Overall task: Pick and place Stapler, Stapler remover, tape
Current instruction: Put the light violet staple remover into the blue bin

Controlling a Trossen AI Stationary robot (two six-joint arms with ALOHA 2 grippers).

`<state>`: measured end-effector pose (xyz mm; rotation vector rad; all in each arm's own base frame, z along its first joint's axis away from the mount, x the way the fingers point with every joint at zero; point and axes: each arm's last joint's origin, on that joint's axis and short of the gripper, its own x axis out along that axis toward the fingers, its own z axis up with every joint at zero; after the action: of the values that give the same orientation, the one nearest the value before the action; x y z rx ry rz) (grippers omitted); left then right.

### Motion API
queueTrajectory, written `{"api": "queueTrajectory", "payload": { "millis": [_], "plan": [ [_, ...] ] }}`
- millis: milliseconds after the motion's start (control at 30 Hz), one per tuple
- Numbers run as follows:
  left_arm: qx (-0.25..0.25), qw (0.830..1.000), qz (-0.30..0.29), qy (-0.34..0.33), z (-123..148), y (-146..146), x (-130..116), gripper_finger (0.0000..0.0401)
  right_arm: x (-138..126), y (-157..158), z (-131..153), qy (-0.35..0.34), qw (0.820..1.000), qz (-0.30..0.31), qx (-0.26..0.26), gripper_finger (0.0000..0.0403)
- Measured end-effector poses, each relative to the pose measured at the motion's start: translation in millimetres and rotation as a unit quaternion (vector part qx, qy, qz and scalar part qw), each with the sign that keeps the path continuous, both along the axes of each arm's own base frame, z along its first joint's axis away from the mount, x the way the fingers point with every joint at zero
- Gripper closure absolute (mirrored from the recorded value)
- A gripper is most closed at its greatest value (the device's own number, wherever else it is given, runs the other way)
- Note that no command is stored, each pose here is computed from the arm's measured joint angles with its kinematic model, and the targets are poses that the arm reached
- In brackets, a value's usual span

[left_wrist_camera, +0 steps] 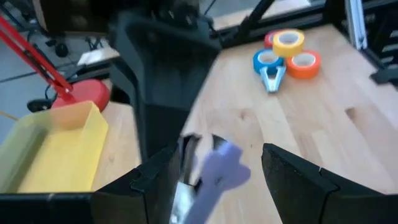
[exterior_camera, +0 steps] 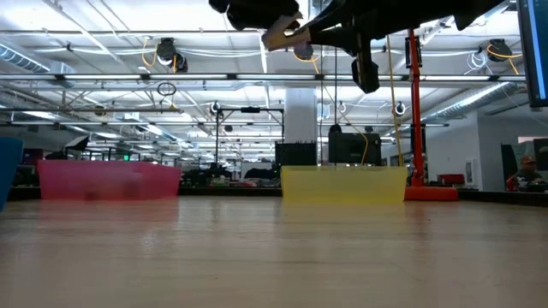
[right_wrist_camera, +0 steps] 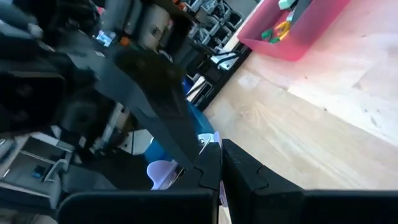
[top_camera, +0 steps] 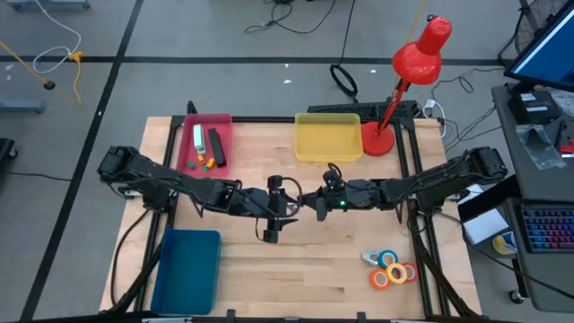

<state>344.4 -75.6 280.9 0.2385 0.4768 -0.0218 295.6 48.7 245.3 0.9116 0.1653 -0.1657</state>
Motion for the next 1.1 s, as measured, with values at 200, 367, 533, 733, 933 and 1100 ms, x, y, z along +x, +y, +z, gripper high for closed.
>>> {"api": "queueTrajectory", "payload": {
  "millis": [200, 367, 533, 733, 933, 1100],
  "plan": [
    [-0.003, 1.000, 0.001, -0.011, 4.9, 1.0, -1.2, 0.0172, -2.1, 1.2, -6.7, 0.036, 0.999, 0.004, 0.003, 0.0403],
    [-0.008, 1.000, -0.009, -0.006, 4.2, 0.4, -1.6, 0.0172, -1.9, 1.5, -6.2, 0.034, 0.999, 0.012, 0.006, 0.0403],
    [-0.005, 1.000, -0.011, 0.004, 2.5, 0.5, -2.4, 0.0185, -1.8, 1.9, -5.8, 0.032, 0.999, 0.016, 0.007, 0.0403],
    [-0.005, 1.000, -0.013, 0.008, 1.9, 0.5, -2.8, 0.0251, -1.6, 2.4, -5.1, 0.028, 0.999, 0.023, 0.014, 0.0403],
    [-0.008, 1.000, -0.018, 0.008, 1.8, 1.3, -2.5, 0.0310, -1.4, 2.4, -4.4, 0.024, 0.999, 0.021, 0.021, 0.0403],
    [-0.021, 0.999, -0.035, 0.018, -1.2, 1.5, -1.4, 0.0351, -1.4, 2.6, -4.4, 0.024, 0.999, 0.022, 0.022, 0.0403]
  ]
}}
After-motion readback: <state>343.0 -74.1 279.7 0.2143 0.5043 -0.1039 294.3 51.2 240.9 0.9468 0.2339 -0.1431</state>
